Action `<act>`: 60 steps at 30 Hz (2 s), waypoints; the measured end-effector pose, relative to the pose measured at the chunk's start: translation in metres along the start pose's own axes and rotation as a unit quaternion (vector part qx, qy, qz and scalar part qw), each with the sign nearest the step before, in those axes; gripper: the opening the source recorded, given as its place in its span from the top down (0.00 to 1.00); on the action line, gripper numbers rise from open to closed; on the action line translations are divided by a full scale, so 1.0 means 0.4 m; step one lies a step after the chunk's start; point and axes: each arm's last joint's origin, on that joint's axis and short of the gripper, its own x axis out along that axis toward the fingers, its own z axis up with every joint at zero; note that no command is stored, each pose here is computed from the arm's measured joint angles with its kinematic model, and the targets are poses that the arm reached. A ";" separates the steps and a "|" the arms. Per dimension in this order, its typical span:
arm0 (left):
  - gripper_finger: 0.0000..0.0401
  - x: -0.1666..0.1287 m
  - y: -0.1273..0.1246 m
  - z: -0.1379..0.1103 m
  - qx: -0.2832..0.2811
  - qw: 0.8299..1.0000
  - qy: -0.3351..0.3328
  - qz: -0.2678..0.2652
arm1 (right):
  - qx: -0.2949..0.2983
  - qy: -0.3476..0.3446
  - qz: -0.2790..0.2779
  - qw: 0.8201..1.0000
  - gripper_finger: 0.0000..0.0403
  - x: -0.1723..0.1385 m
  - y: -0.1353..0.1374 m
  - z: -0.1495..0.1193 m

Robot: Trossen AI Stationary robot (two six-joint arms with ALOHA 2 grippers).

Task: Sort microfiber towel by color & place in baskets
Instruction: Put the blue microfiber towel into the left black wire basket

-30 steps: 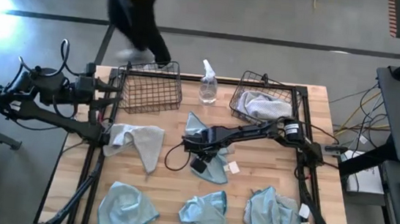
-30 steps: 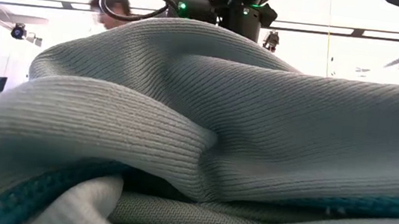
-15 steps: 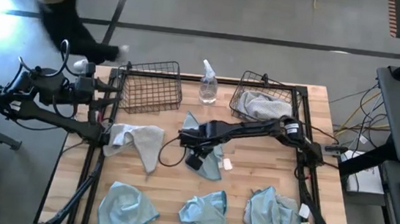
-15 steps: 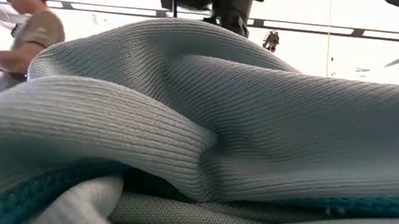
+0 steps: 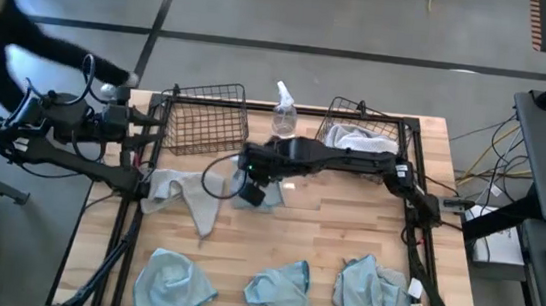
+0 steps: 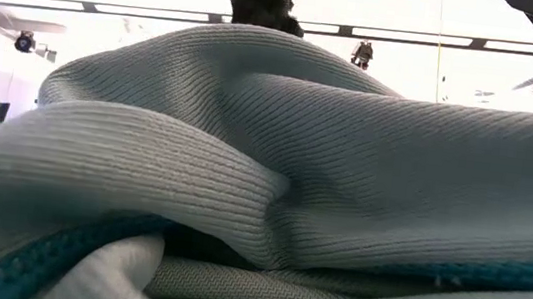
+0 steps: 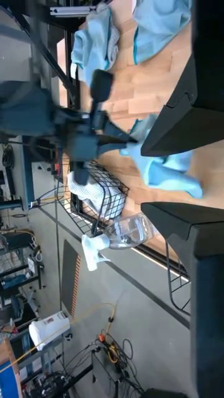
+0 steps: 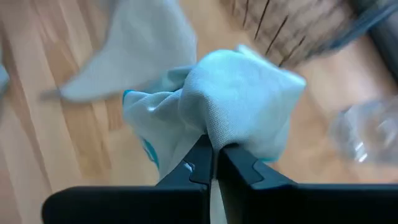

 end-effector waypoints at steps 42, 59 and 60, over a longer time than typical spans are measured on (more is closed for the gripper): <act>0.72 0.154 -0.053 0.069 0.032 0.998 -0.037 0.035 | -0.022 -0.354 0.032 0.935 0.97 -0.198 -0.040 0.166; 0.72 0.217 -0.071 0.075 0.048 0.996 -0.006 0.080 | -0.056 -0.381 0.040 0.922 0.97 -0.227 -0.004 0.164; 0.72 0.217 -0.071 0.075 0.048 0.996 -0.006 0.081 | -0.056 -0.381 0.040 0.922 0.97 -0.227 -0.003 0.163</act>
